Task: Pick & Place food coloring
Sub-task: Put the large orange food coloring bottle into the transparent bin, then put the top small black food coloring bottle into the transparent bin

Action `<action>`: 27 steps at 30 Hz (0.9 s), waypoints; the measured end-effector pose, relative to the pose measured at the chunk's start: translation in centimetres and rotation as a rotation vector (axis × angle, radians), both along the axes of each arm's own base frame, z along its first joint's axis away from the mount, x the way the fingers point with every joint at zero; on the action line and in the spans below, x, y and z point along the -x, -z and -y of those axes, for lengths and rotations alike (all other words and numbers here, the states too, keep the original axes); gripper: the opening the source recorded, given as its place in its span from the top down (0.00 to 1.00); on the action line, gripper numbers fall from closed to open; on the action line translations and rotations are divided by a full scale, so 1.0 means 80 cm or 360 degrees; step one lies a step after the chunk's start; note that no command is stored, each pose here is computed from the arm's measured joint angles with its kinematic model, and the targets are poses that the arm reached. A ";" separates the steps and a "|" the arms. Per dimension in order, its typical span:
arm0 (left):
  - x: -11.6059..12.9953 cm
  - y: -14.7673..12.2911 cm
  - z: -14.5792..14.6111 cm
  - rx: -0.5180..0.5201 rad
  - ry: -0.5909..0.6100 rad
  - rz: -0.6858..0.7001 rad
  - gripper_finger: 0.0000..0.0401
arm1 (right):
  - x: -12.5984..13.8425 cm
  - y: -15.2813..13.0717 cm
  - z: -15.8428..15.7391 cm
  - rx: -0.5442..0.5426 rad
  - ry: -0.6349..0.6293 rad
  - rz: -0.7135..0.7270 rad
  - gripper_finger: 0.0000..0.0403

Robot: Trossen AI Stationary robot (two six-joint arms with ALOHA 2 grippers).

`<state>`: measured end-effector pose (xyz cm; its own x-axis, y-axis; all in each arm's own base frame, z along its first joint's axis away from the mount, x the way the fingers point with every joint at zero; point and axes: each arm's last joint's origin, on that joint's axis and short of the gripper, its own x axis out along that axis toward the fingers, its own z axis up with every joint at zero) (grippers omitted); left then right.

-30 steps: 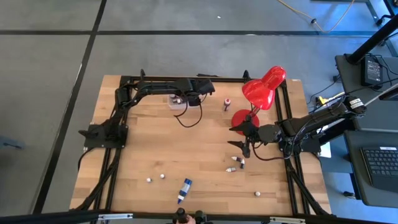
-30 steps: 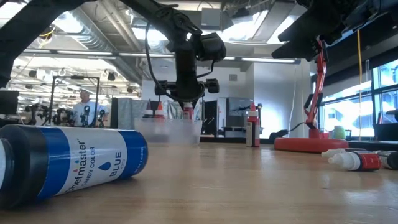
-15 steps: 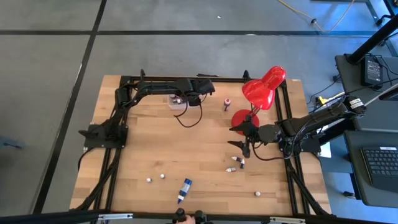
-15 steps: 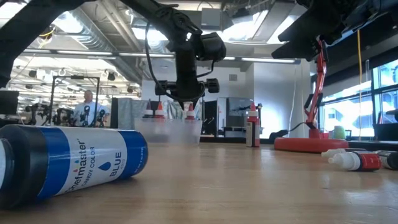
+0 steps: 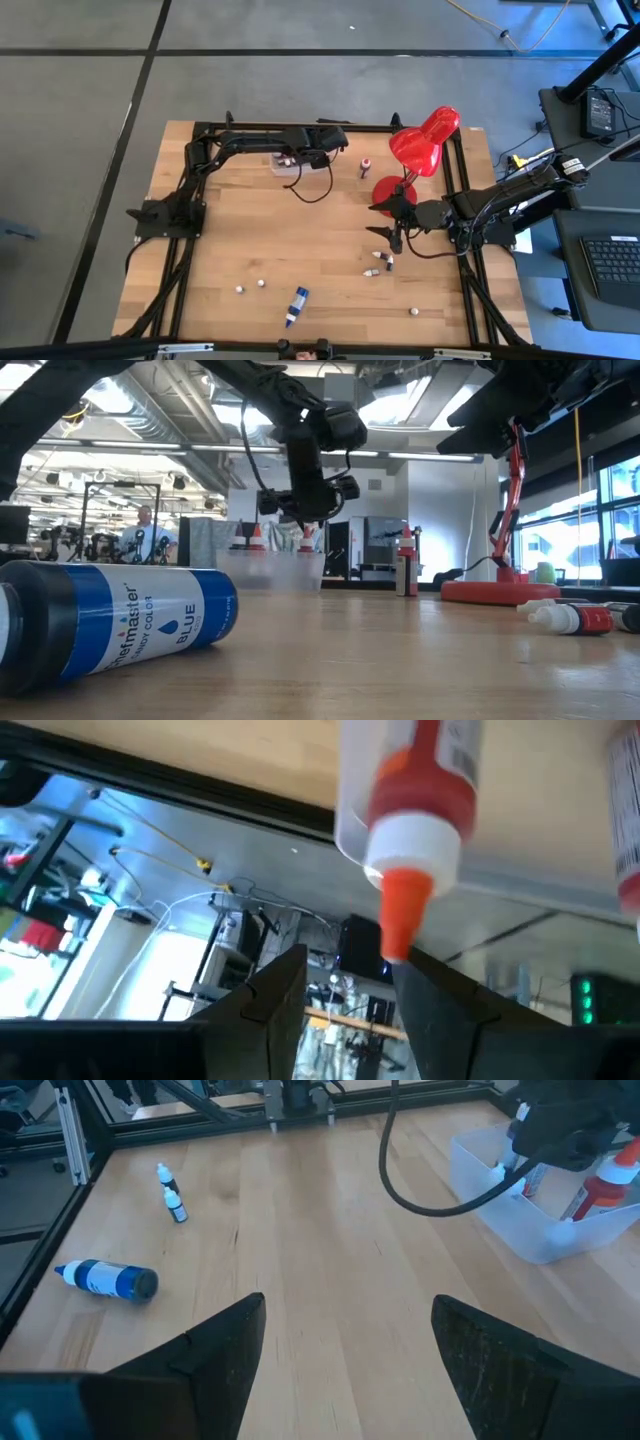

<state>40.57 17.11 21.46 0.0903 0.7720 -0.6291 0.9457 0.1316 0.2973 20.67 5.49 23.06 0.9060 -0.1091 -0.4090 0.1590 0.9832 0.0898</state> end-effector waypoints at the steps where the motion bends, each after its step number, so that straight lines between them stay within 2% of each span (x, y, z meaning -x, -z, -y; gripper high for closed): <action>1: -0.001 0.000 0.001 0.0004 -0.0014 0.0030 0.62 | 0.000 0.000 0.000 -0.0002 0.0001 0.0000 0.28; 10: 0.003 -0.005 -0.002 0.0005 -0.0065 0.0078 0.51 | 0.000 0.000 0.000 -0.0004 0.0001 0.0001 0.28; 13: 0.007 -0.010 0.000 0.0003 -0.0027 0.0003 0.47 | 0.000 0.000 0.000 -0.0004 0.0001 0.0000 0.28; 20: 0.011 -0.029 -0.002 -0.0052 -0.0037 0.0059 0.46 | 0.000 0.000 0.000 -0.0001 0.0001 -0.0007 0.28; 22: 0.013 -0.038 -0.003 -0.0090 -0.0090 0.0144 0.46 | 0.000 0.001 0.000 -0.0001 0.0001 -0.0010 0.28; 24: 0.016 -0.049 -0.004 -0.0068 -0.0198 0.0341 0.46 | 0.001 0.001 0.000 -0.0001 0.0002 -0.0011 0.28; 27: 0.025 -0.073 0.002 0.0114 -0.0374 0.0763 0.46 | 0.001 0.001 0.000 0.0001 0.0001 -0.0017 0.28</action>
